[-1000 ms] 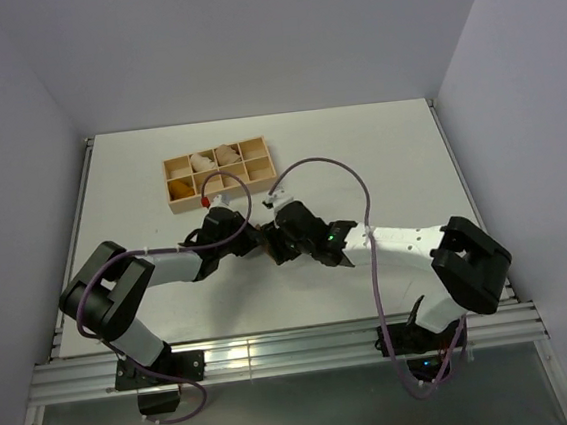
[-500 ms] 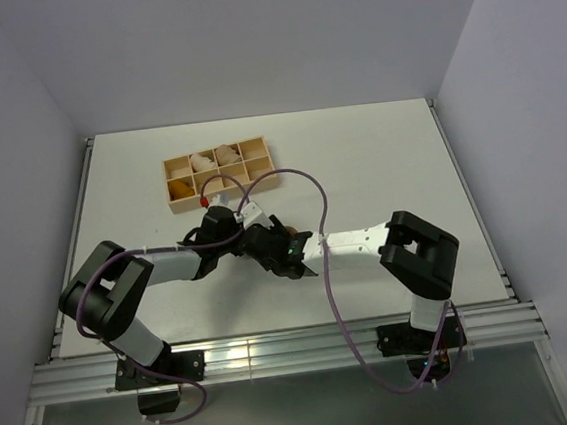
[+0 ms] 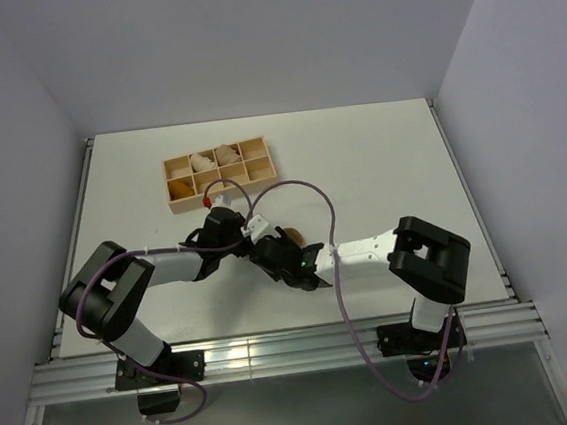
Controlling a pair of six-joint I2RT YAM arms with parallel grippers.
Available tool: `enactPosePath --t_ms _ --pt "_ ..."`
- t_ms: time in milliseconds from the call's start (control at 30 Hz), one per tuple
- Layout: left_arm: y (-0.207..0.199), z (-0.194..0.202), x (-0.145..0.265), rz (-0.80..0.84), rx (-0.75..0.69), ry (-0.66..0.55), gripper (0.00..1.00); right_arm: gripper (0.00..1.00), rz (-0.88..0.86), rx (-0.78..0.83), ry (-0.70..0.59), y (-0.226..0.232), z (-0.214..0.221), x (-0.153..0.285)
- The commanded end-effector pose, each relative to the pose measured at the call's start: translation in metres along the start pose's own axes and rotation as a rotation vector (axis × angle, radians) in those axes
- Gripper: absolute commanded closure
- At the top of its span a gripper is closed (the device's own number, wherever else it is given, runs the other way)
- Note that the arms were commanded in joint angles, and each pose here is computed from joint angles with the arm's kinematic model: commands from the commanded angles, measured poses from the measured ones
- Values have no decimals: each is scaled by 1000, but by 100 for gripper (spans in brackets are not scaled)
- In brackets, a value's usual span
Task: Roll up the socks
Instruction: Roll the sock at the center of the board.
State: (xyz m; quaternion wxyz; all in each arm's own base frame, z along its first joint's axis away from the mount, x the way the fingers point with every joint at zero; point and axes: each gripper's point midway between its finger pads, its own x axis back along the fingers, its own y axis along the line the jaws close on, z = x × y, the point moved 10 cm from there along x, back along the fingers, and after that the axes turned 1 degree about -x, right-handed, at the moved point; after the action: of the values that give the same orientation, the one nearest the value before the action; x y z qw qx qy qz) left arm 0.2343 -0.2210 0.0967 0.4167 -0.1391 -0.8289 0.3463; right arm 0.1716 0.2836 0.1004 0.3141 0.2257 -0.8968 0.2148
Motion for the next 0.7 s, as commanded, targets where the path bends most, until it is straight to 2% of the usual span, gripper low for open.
enactPosePath --t_ms 0,33,133,167,233,400,667 --pt "9 7 0 -65 -40 36 98 41 -53 -30 -132 -2 -7 16" --pt "8 7 1 -63 -40 35 98 41 -52 -73 -186 -5 -13 22" --pt "9 7 1 -66 -40 37 98 35 -42 -127 -238 -11 -5 27" --pt "8 7 1 -65 -40 34 98 28 -50 -143 -262 -16 0 32" --pt "8 7 1 -66 -40 37 98 27 -73 -174 -330 -20 1 39" --pt "6 6 1 -61 -36 45 98 26 -105 -104 -382 -20 -1 40" --pt "3 5 2 -68 -42 55 98 27 -86 53 -381 -9 -6 30"
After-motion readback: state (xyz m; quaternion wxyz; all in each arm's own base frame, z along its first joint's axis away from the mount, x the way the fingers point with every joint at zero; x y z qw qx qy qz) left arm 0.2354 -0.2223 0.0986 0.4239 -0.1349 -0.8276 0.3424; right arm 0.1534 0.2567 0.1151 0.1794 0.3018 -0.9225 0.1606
